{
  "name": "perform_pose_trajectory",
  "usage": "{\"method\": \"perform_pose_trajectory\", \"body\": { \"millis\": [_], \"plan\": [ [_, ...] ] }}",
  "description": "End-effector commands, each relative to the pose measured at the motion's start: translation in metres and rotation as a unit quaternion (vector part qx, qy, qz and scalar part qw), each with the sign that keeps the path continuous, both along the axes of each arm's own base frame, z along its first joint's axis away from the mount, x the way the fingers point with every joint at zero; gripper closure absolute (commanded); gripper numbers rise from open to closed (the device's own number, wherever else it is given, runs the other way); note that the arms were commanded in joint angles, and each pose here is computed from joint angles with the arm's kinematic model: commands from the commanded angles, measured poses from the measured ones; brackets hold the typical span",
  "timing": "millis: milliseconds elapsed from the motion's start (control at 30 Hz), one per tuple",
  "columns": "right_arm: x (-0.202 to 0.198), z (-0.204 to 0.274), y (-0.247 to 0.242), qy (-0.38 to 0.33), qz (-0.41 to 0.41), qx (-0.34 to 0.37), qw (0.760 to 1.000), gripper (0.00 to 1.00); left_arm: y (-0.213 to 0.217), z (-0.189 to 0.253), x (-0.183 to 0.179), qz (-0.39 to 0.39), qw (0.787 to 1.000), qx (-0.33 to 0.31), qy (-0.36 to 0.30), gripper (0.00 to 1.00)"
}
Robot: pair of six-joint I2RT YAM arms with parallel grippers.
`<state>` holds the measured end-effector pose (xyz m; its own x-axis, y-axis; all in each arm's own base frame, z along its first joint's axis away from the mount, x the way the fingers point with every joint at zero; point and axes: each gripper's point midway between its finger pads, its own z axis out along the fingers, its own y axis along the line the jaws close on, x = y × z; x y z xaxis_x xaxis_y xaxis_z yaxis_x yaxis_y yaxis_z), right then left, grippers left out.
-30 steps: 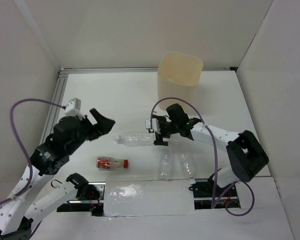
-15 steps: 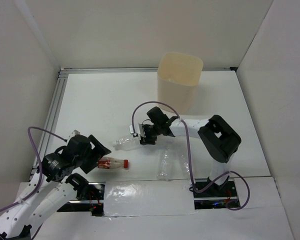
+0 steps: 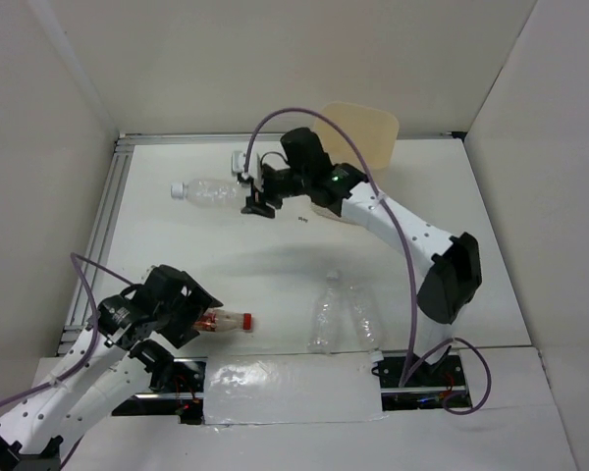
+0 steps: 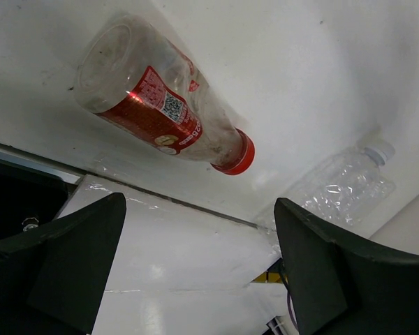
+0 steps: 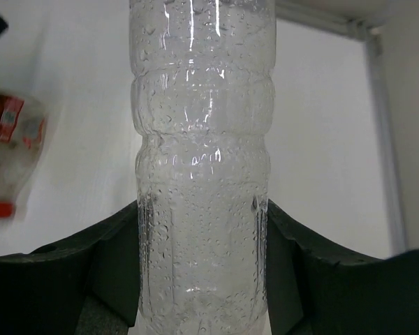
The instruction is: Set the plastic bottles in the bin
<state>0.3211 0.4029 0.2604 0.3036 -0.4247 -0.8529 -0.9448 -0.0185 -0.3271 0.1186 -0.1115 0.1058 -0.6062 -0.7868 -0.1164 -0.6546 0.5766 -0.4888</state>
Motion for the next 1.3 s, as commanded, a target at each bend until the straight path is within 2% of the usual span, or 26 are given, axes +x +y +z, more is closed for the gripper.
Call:
{"method": "perform_pose_trajectory", "body": {
  "millis": [0,67,167,200,267,333,400,433,533,567,600,767,900,1067,1167,1233,1267],
  "plan": [
    [0.011,0.102,-0.027,-0.021,-0.090,0.077,0.993,0.81,-0.002,0.001,0.005,0.020,1.000,-0.002,0.007,0.00],
    [0.038,0.117,-0.048,-0.044,-0.165,0.086,0.981,0.81,-0.003,-0.005,0.007,0.024,1.000,-0.001,0.012,0.00],
    [0.084,0.136,-0.103,-0.060,-0.269,0.102,0.956,0.80,-0.006,-0.014,0.015,0.038,0.999,-0.004,0.011,0.00],
    [0.106,0.136,-0.136,-0.058,-0.309,0.103,0.944,0.80,-0.004,-0.020,0.017,0.047,0.999,0.000,0.011,0.00],
    [0.125,0.136,-0.169,-0.051,-0.350,0.106,0.929,0.80,-0.004,-0.023,0.021,0.047,0.999,0.003,0.000,0.00],
    [0.144,0.133,-0.212,-0.052,-0.393,0.100,0.912,0.76,-0.006,-0.029,0.028,0.054,0.998,0.000,-0.009,0.00],
    [0.151,0.123,-0.241,-0.036,-0.405,0.093,0.909,0.71,-0.010,-0.037,0.029,0.051,0.999,0.002,0.003,0.00],
    [0.154,0.112,-0.248,-0.021,-0.407,0.086,0.909,0.68,-0.014,-0.040,0.030,0.044,0.999,-0.002,0.005,0.00],
    [0.156,0.090,-0.260,-0.001,-0.402,0.070,0.913,0.43,-0.020,-0.049,0.033,0.036,0.999,0.008,0.009,0.00],
    [0.158,0.081,-0.268,0.003,-0.408,0.062,0.911,0.31,-0.022,-0.051,0.034,0.033,0.999,0.010,0.003,0.00],
    [0.158,0.080,-0.264,0.003,-0.400,0.066,0.914,0.25,-0.022,-0.052,0.037,0.037,0.999,0.014,-0.001,0.00],
    [0.157,0.077,-0.268,0.009,-0.388,0.068,0.919,0.20,-0.029,-0.067,0.030,0.024,0.999,0.034,0.013,0.00],
    [0.158,0.071,-0.268,0.020,-0.384,0.072,0.920,0.06,-0.035,-0.077,0.025,0.023,0.999,0.036,0.021,0.00],
    [0.144,0.114,-0.274,0.016,-0.373,0.132,0.918,0.05,-0.034,-0.086,0.023,0.020,0.998,0.052,0.026,0.01],
    [0.122,0.135,-0.271,0.026,-0.340,0.156,0.927,0.05,-0.036,-0.094,0.022,0.020,0.998,0.057,0.034,0.03],
    [0.106,0.133,-0.263,0.041,-0.311,0.159,0.936,0.05,-0.035,-0.100,0.021,0.020,0.997,0.063,0.040,0.06],
    [0.100,0.133,-0.266,0.037,-0.306,0.158,0.938,0.05,-0.032,-0.104,0.020,0.022,0.996,0.074,0.044,0.13]
  ]
}}
